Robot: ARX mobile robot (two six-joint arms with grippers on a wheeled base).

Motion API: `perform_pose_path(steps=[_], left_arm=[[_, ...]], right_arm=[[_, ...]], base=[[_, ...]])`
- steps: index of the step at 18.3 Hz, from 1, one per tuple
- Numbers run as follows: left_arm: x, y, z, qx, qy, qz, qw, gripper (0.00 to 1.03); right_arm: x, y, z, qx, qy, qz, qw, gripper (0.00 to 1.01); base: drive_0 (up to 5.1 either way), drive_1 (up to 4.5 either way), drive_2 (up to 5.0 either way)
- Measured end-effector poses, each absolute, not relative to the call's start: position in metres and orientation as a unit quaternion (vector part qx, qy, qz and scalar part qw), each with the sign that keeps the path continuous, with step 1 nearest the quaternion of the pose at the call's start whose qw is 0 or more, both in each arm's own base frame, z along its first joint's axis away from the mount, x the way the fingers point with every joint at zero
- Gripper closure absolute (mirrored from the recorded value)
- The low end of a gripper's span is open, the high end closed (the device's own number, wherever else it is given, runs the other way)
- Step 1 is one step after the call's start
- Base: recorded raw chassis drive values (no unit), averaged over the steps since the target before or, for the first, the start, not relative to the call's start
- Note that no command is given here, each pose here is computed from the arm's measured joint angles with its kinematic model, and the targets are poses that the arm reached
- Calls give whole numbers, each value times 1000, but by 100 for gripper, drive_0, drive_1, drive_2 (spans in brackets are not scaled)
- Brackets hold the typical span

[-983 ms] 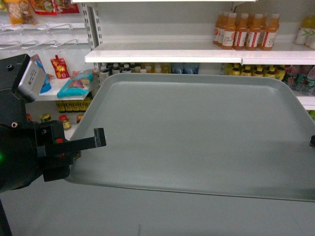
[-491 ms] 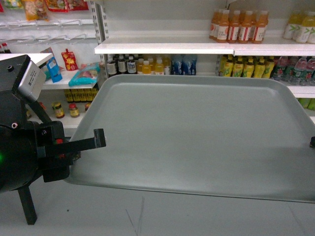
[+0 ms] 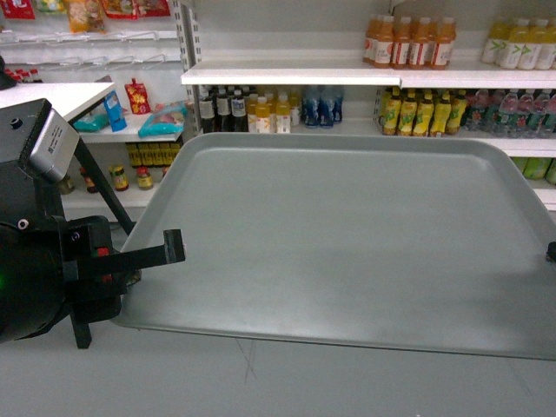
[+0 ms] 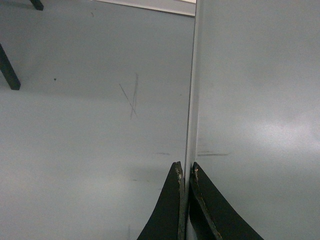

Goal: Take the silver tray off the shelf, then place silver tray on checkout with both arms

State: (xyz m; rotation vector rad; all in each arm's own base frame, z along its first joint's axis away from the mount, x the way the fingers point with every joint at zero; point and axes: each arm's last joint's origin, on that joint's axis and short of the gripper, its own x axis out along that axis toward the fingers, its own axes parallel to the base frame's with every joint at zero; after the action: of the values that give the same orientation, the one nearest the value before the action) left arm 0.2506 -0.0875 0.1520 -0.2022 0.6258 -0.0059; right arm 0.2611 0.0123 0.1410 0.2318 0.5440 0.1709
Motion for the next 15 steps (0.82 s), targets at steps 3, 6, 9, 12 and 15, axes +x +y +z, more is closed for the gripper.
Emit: perform_pose_path(steps=[3, 6, 9, 12, 15], left_arm=[[251, -88, 152, -100, 306, -3, 947, 101], [251, -88, 153, -102, 304, -6, 947, 101], [251, -88, 153, -103, 305, -6, 947, 101], [251, -88, 153, -103, 305, -6, 947, 101], [251, -88, 153, -104, 304, -6, 947, 101]], right_arm=[[261, 12, 141, 114, 267, 84, 953, 98], [261, 11, 141, 115, 267, 82, 953, 98], [261, 11, 142, 115, 265, 83, 954, 98], [261, 11, 141, 115, 266, 83, 954, 98], [261, 11, 141, 115, 265, 83, 954, 98]], base=[[0, 0, 0], [-482, 251, 251], [-479, 258, 258], [-485, 251, 251], [-495, 241, 241]])
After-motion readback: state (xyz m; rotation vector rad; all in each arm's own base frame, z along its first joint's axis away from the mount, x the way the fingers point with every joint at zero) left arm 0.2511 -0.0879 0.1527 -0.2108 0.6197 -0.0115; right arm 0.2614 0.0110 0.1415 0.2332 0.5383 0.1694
